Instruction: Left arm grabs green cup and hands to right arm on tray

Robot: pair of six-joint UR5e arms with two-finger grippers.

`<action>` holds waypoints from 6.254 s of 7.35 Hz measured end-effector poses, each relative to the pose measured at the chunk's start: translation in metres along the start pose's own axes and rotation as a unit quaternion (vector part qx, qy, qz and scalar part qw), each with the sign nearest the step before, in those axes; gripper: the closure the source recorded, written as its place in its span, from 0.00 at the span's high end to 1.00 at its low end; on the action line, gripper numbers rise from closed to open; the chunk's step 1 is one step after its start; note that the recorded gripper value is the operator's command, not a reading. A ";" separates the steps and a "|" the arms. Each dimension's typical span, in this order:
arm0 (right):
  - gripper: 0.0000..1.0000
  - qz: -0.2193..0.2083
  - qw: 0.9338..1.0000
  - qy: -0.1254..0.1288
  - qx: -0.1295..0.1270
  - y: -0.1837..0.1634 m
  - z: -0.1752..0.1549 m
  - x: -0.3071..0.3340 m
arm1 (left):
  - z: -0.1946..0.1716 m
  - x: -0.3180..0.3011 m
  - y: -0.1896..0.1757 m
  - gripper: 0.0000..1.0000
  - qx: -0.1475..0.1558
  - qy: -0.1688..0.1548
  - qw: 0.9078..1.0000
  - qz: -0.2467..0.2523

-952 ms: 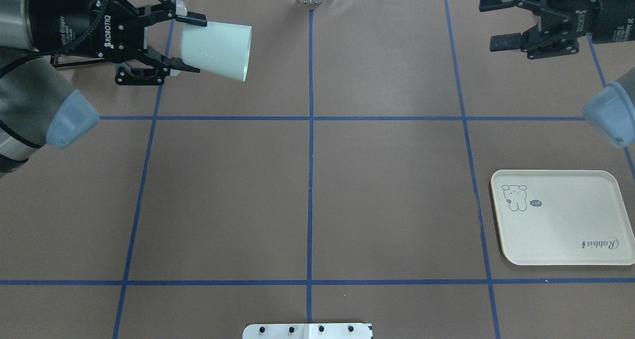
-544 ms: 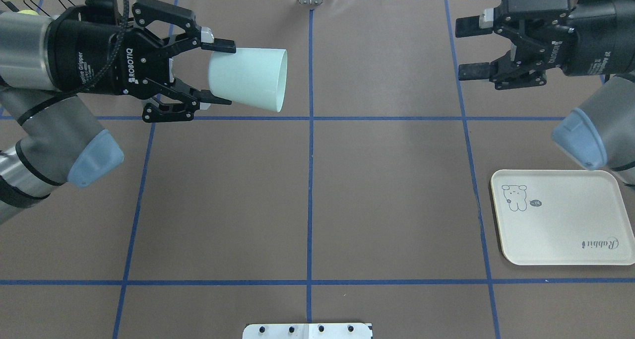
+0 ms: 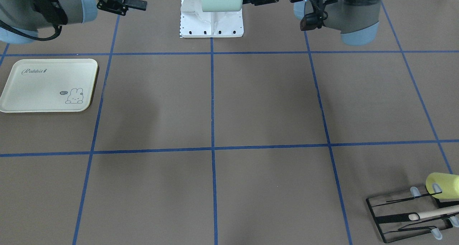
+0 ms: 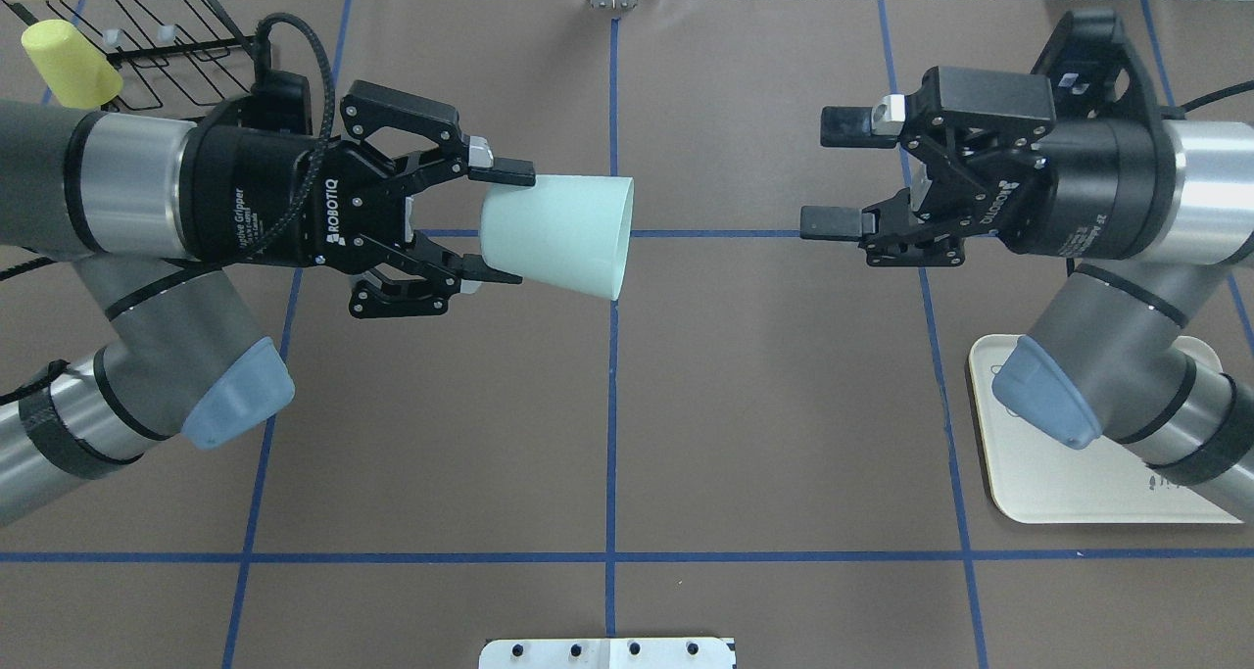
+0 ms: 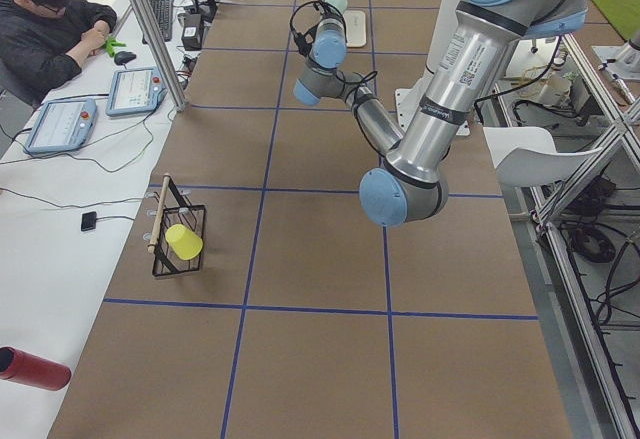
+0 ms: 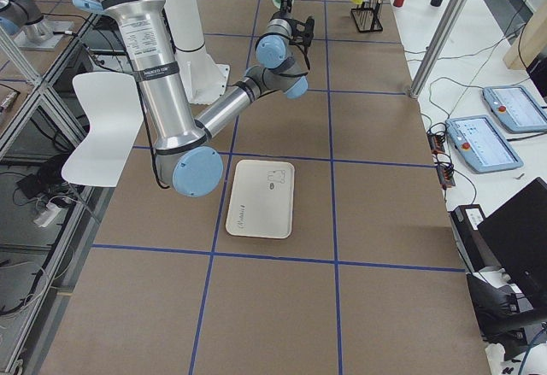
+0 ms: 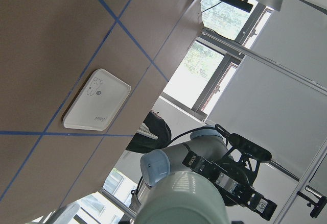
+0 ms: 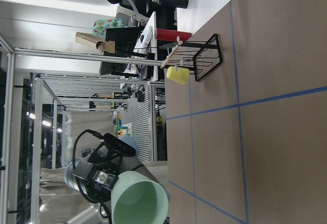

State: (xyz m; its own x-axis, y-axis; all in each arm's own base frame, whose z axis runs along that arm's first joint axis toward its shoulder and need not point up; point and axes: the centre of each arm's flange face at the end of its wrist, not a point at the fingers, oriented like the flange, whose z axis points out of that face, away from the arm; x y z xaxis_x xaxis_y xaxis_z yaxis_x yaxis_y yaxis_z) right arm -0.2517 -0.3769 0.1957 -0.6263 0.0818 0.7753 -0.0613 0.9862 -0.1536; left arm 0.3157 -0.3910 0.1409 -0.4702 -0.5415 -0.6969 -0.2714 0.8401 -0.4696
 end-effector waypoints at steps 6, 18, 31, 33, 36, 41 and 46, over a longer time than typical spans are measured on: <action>0.99 0.094 0.993 -0.068 0.025 0.051 0.051 0.031 | 0.012 -0.006 0.002 0.00 0.003 0.007 1.000 -0.009; 0.98 0.094 0.994 -0.023 0.044 0.054 0.090 0.006 | 0.018 -0.020 0.006 0.00 -0.007 -0.009 1.000 -0.009; 0.00 0.087 0.996 0.010 0.036 0.049 0.085 0.007 | 0.019 -0.019 0.012 1.00 -0.011 -0.002 0.999 0.033; 0.00 0.082 0.996 0.019 0.026 0.046 0.082 0.005 | 0.018 -0.018 0.013 1.00 -0.011 0.000 0.999 0.043; 0.00 0.060 0.995 0.080 0.029 0.020 0.069 0.003 | 0.014 -0.021 0.009 1.00 -0.004 -0.003 0.999 0.047; 0.00 -0.008 0.954 0.288 0.080 -0.055 0.042 0.011 | -0.002 -0.028 -0.038 1.00 0.100 -0.088 0.974 0.182; 0.00 -0.082 0.874 0.460 0.136 -0.136 -0.020 0.011 | -0.152 -0.052 -0.125 1.00 0.255 -0.231 0.890 0.298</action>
State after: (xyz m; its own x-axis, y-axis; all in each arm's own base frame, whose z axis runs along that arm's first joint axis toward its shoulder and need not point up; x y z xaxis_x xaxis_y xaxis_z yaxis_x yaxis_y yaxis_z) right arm -0.2347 -0.5072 0.2368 0.2894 0.1462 0.9460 -0.3518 0.9353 -0.0369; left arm 0.2464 -0.4630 0.3185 0.0245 -0.0583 -0.9980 0.3829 0.9227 -0.0445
